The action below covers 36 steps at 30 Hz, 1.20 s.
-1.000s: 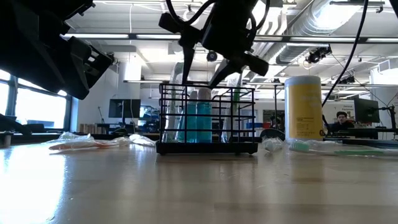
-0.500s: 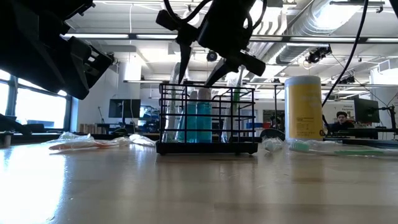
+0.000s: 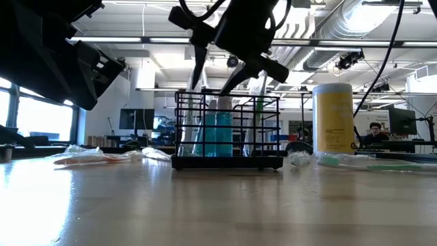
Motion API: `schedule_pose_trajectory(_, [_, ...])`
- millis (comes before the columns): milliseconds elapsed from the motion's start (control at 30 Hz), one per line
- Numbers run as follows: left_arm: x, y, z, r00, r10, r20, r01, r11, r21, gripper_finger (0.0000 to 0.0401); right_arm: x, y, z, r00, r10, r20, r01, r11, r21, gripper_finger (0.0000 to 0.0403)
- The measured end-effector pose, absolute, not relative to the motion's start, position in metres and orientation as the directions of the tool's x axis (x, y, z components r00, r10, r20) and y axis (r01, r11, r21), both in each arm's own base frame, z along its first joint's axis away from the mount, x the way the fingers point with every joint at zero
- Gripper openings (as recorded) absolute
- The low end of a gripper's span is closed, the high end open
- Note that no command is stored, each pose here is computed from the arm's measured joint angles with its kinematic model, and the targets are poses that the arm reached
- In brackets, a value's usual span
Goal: Pick & Place toothbrushing station
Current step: Put the orange toothbrush into the black mesh organizer
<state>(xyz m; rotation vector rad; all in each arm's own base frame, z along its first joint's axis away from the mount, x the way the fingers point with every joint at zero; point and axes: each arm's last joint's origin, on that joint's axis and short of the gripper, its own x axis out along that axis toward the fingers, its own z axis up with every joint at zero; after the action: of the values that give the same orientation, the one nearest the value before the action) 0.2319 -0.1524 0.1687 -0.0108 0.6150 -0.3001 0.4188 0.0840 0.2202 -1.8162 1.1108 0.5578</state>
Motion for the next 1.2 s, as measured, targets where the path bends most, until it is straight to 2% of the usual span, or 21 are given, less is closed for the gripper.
schedule_pose_trajectory(1200, [0.2319, -0.1523, 0.1686, 0.775, -0.28, -0.567, 0.272, 0.957, -0.101, 0.0106, 0.4195, 0.0916, 0.2217, 0.521, -0.454, -0.723, -0.851, -0.203, -0.485, 0.0193])
